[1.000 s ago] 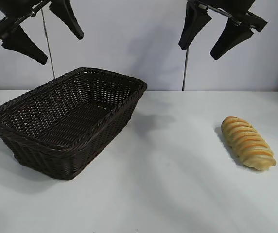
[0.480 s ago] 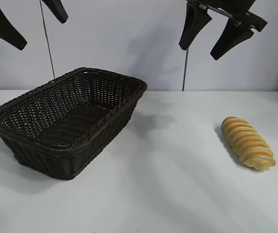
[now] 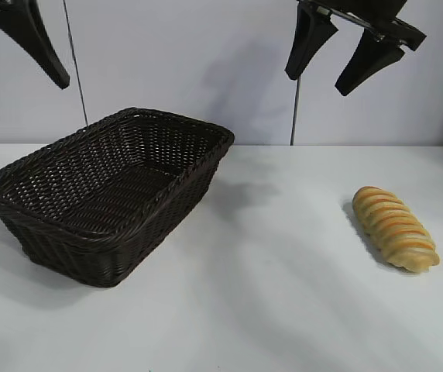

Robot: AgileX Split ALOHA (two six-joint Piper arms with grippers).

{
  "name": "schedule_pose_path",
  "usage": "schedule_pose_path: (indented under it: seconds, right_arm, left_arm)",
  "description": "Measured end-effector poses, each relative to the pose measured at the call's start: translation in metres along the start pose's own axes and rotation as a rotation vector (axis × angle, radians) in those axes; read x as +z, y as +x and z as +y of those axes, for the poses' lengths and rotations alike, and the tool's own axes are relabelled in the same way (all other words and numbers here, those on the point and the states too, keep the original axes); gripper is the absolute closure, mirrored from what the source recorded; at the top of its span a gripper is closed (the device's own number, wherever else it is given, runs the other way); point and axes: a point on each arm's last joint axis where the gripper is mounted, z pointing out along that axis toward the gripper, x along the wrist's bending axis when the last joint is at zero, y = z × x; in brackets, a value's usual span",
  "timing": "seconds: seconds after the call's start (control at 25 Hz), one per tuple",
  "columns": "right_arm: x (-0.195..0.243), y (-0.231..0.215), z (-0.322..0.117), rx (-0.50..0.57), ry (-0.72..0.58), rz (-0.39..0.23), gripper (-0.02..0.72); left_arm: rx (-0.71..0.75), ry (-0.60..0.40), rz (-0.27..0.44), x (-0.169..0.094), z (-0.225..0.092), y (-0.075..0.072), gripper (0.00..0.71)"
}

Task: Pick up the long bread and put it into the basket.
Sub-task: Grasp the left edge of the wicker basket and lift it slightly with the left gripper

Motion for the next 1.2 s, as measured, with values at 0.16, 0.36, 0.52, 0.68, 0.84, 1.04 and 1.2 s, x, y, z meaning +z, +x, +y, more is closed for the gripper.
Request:
schedule_pose_path:
  seconds: [0.16, 0.36, 0.52, 0.68, 0.84, 1.04, 1.2]
  right_arm:
    - [0.0, 0.0, 0.0, 0.0, 0.0, 0.0, 0.165]
    - [0.0, 0.0, 0.0, 0.0, 0.0, 0.0, 0.165]
    - [0.0, 0.0, 0.0, 0.0, -0.001, 0.0, 0.165]
    - [0.0, 0.0, 0.0, 0.0, -0.001, 0.0, 0.165]
    - [0.0, 0.0, 0.0, 0.0, -0.001, 0.0, 0.165]
    - [0.0, 0.0, 0.0, 0.0, -0.001, 0.0, 0.165]
    - [0.0, 0.0, 0.0, 0.0, -0.001, 0.0, 0.165]
  left_arm:
    - [-0.104, -0.061, 0.054, 0.003, 0.004, 0.008, 0.103]
    - [-0.183, -0.133, 0.135, 0.002, 0.01, 0.017, 0.103]
    - [-0.19, -0.136, 0.15, 0.002, 0.009, 0.017, 0.103]
    - [-0.158, -0.111, 0.146, 0.009, -0.006, 0.008, 0.103]
    - [-0.2, -0.137, 0.14, 0.02, -0.018, 0.007, 0.104]
    - [-0.231, -0.137, 0.213, 0.037, -0.02, 0.02, 0.104]
    - [-0.235, -0.141, 0.217, 0.049, -0.017, 0.022, 0.104]
